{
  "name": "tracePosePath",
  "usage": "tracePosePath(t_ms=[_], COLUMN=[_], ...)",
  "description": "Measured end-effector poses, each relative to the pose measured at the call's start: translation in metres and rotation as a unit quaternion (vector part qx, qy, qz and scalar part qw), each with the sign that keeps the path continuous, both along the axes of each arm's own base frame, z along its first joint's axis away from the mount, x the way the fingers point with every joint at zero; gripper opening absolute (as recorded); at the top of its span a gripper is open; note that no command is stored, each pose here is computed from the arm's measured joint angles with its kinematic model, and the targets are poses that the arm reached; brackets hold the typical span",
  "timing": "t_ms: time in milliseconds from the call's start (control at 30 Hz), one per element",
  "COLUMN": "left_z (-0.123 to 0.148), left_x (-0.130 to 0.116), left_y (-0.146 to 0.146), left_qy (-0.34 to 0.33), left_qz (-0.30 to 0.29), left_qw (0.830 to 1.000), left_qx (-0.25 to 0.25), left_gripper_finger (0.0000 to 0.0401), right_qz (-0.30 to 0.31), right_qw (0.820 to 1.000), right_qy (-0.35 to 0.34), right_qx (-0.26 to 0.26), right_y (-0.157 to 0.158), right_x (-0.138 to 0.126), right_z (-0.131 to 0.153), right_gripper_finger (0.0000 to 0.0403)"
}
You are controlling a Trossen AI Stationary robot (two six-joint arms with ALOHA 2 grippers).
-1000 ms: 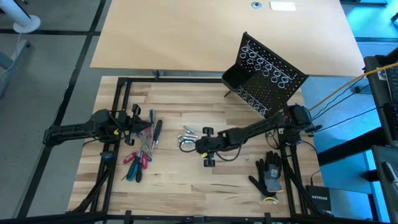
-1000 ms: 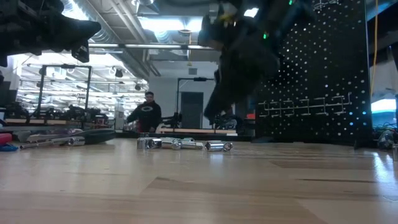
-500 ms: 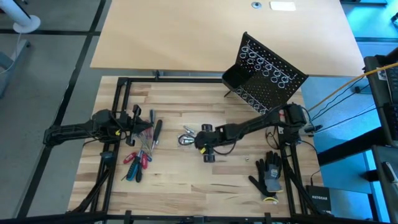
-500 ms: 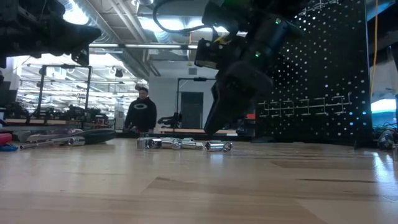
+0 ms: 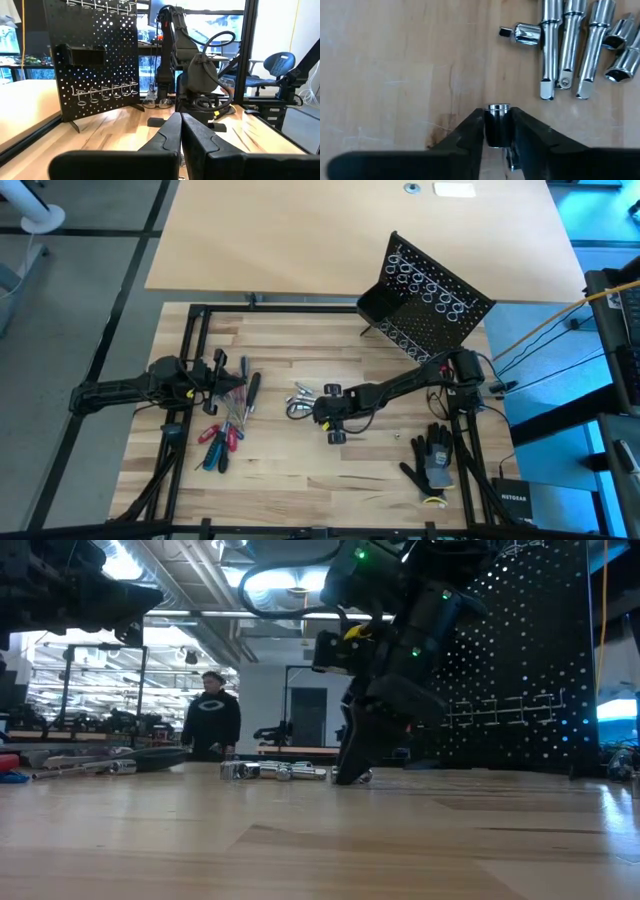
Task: Hang tools onto peg board
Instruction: Put the socket into the black pegboard bin
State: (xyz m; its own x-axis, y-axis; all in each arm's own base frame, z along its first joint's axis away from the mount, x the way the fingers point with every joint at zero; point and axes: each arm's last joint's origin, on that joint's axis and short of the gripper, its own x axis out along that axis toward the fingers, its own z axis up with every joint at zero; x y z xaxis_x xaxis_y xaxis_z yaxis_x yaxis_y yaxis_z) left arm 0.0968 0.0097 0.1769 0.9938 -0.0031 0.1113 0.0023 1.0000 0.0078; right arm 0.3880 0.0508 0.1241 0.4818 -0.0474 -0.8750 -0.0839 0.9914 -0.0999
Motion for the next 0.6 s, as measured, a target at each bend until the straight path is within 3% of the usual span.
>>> tracePosePath(t_ms=[133, 367, 600], left_z=[-0.001, 0.000, 0.000], left_x=[0.000, 0.000, 0.000], left_y=[0.000, 0.000, 0.000], left_qy=[0.003, 0.002, 0.002], left_qz=[0.001, 0.001, 0.001], left_qw=[1.000, 1.000, 1.000], left_qx=[0.004, 0.004, -0.002], left_gripper_finger=[0.0001, 0.0001, 0.0001], right_qz=[-0.005, -0.032, -0.061], right_qw=[1.000, 0.999, 0.993], right_qy=[-0.005, -0.024, -0.098], right_qx=[-0.009, -0.006, -0.036], right_y=[0.000, -0.002, -0.007], right_x=[0.001, 0.000, -0.011], right_z=[0.000, 0.009, 0.067], right_gripper_finger=[0.0062, 0.0078, 0.0064])
